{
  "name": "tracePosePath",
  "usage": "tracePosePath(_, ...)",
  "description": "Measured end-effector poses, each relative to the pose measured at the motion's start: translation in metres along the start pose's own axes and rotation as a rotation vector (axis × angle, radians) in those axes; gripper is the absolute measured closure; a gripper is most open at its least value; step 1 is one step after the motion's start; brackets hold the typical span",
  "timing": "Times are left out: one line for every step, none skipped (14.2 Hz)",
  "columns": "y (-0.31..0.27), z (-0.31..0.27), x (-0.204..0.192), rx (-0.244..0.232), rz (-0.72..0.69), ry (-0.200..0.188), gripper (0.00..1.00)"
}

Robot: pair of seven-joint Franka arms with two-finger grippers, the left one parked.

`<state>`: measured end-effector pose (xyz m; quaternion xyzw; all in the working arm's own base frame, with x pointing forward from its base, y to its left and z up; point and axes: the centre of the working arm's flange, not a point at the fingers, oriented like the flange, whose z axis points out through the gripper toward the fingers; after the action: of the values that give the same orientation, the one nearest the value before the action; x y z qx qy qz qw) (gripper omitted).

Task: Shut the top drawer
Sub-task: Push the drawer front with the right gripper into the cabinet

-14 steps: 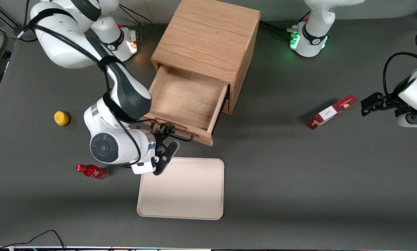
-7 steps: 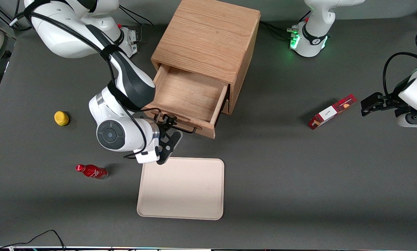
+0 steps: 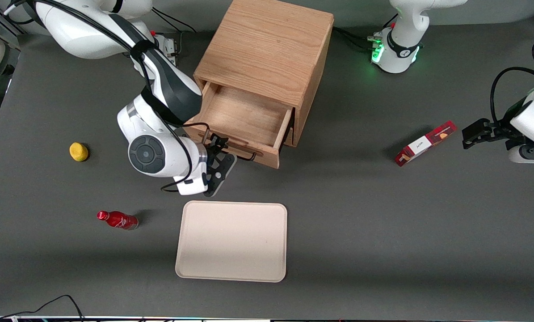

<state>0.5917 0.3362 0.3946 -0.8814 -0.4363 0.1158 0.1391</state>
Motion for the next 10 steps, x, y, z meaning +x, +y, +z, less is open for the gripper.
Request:
tracePosePath(-0.003, 0.0, -0.002, -0.002, -0.001, 0.001, 0.0)
tracePosePath(-0.005, 0.0, -0.003, -0.005, -0.001, 0.003, 0.0)
tracePosePath(-0.008, 0.001, -0.004, -0.006, -0.001, 0.007, 0.0)
tracePosePath(-0.01, 0.004, -0.005, -0.002, 0.001, 0.009, 0.0)
tracePosePath(-0.013, 0.006, -0.007, 0.003, 0.003, 0.01, 0.0)
tracePosePath(-0.016, 0.009, -0.009, 0.006, 0.003, 0.006, 0.0)
tracePosePath(-0.018, 0.011, -0.011, 0.007, 0.003, 0.001, 0.0)
tracePosePath(-0.021, 0.012, -0.013, 0.006, 0.003, 0.0, 0.0)
tracePosePath(-0.023, 0.013, -0.014, 0.007, 0.005, 0.002, 0.0)
tracePosePath(-0.025, 0.013, -0.015, 0.013, 0.007, 0.006, 0.0)
